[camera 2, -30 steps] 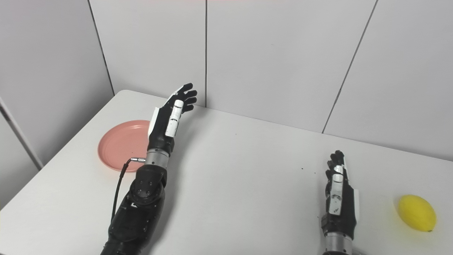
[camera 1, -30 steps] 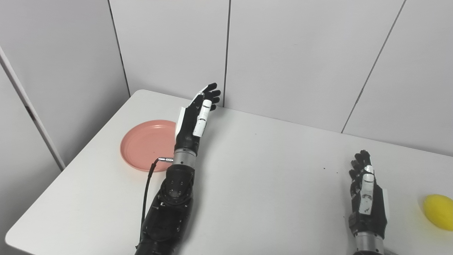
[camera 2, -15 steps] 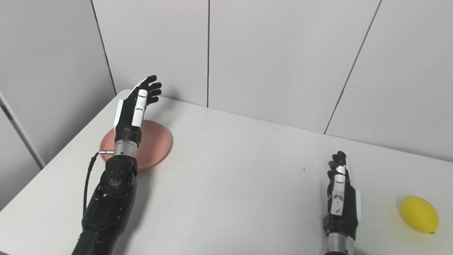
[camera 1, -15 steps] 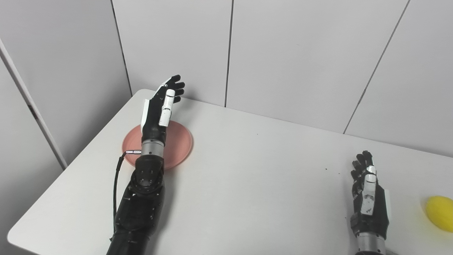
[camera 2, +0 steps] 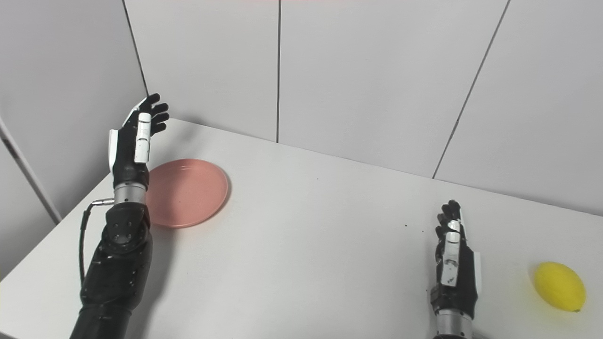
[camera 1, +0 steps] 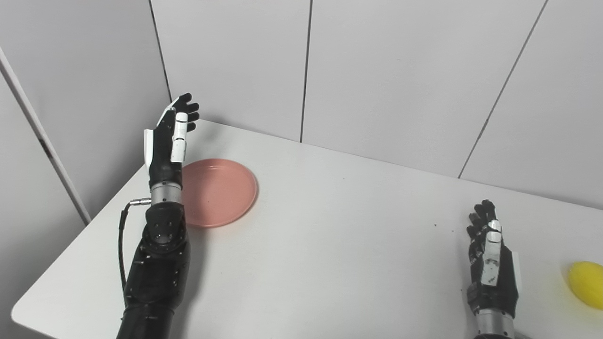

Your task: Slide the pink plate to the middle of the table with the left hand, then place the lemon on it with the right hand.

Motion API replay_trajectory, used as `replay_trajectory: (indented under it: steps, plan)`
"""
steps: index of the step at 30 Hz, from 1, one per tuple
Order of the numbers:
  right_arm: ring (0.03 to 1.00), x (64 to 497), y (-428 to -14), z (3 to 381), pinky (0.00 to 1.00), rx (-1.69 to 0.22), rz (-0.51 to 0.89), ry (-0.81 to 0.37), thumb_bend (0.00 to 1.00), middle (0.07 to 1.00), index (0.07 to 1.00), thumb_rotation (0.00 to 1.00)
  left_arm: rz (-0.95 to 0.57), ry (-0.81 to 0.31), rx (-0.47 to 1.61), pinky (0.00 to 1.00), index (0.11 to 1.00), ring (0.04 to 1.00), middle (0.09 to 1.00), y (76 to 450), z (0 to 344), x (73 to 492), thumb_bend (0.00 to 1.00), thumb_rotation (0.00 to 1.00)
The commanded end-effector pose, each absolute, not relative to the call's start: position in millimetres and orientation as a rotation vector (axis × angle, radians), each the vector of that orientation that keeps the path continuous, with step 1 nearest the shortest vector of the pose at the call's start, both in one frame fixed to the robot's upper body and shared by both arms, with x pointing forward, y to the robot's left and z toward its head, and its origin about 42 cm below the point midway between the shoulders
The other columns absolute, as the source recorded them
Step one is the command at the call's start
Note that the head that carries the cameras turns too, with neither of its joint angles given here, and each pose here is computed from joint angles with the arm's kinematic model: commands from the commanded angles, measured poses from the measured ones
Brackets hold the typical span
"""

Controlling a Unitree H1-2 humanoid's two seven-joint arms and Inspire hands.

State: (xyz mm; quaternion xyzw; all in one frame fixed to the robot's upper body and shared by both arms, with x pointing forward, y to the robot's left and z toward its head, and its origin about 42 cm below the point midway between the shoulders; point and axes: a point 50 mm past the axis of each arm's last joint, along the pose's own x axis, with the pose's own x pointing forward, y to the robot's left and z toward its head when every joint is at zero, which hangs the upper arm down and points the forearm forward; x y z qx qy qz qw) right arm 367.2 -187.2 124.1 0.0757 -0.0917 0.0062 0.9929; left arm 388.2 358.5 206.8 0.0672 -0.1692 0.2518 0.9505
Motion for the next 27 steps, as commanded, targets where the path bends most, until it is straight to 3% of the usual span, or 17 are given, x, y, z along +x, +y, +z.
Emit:
replay_trajectory:
  steps: [1,16,27]
  plan:
    - [0.975,354,-197,98,1.00,0.147,-0.004,-0.136,0.62,0.961,0.958,0.98,0.536,-0.418,0.139,0.76,0.770,0.760,0.767,367,228,391,0.63,1.00]
    - [0.972,353,-197,99,1.00,0.147,-0.007,-0.133,0.61,0.960,0.959,0.99,0.625,-0.319,0.136,0.75,0.779,0.767,0.775,399,211,382,0.67,1.00]
    - [0.977,353,-196,99,1.00,0.149,-0.005,-0.132,0.63,0.961,0.960,0.98,0.630,-0.261,0.089,0.77,0.800,0.791,0.790,416,185,388,0.65,1.00]
